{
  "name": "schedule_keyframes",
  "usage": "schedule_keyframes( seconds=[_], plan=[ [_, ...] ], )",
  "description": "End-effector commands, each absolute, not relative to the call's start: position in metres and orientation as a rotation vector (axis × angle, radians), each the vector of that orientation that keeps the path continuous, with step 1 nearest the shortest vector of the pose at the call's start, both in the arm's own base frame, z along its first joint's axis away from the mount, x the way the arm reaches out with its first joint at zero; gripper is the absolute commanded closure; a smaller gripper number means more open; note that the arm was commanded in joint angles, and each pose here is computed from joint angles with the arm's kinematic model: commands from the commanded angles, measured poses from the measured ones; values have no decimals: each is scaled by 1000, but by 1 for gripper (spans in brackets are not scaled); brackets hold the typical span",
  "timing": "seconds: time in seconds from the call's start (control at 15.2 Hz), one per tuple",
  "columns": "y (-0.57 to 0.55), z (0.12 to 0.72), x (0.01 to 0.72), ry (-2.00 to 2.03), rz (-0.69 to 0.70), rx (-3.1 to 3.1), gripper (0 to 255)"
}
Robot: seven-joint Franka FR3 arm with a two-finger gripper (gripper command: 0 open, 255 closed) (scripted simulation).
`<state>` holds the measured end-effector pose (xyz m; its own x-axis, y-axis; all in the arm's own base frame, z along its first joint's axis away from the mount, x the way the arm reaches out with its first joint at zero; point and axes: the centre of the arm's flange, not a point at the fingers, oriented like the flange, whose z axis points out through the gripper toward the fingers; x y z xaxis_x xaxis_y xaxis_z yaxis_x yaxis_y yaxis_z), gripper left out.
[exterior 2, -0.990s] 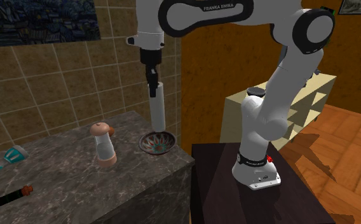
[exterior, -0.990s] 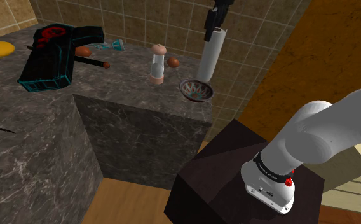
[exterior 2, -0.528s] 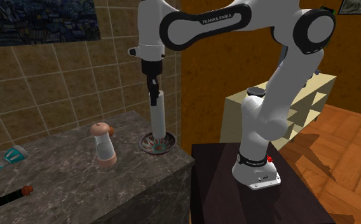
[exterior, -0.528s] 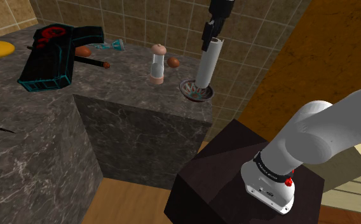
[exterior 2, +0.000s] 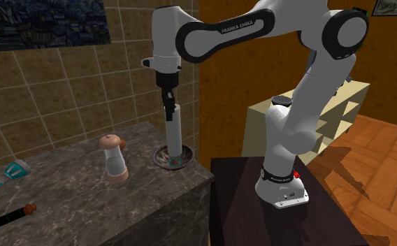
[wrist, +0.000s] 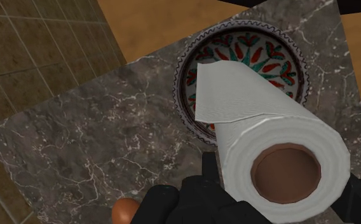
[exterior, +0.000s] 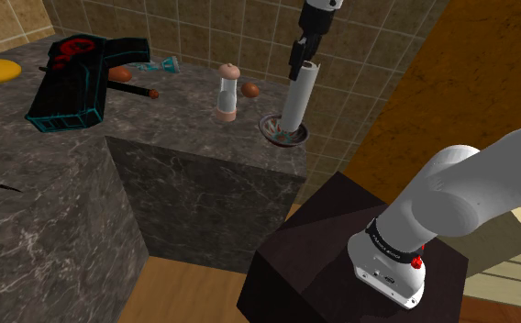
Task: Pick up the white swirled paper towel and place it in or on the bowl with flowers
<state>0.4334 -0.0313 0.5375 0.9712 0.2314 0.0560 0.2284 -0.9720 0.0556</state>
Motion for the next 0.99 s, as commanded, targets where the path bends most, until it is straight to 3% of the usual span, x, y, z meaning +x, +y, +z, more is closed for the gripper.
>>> schedule_keyframes(
  seconds=[0.0, 0.07, 0.13, 0.46, 0.73, 0.92],
  plan=[
    [-31, 537, 433, 358, 96, 3070, 255],
    [-31, 537, 433, 358, 96, 3070, 255],
    [-31, 537, 433, 358, 96, 3070, 0],
    [-31, 537, 433, 358, 96, 3070, 0],
    [-29, 587, 430, 358, 96, 3070, 0],
    [-29, 587, 430, 358, 96, 3070, 0]
  ],
)
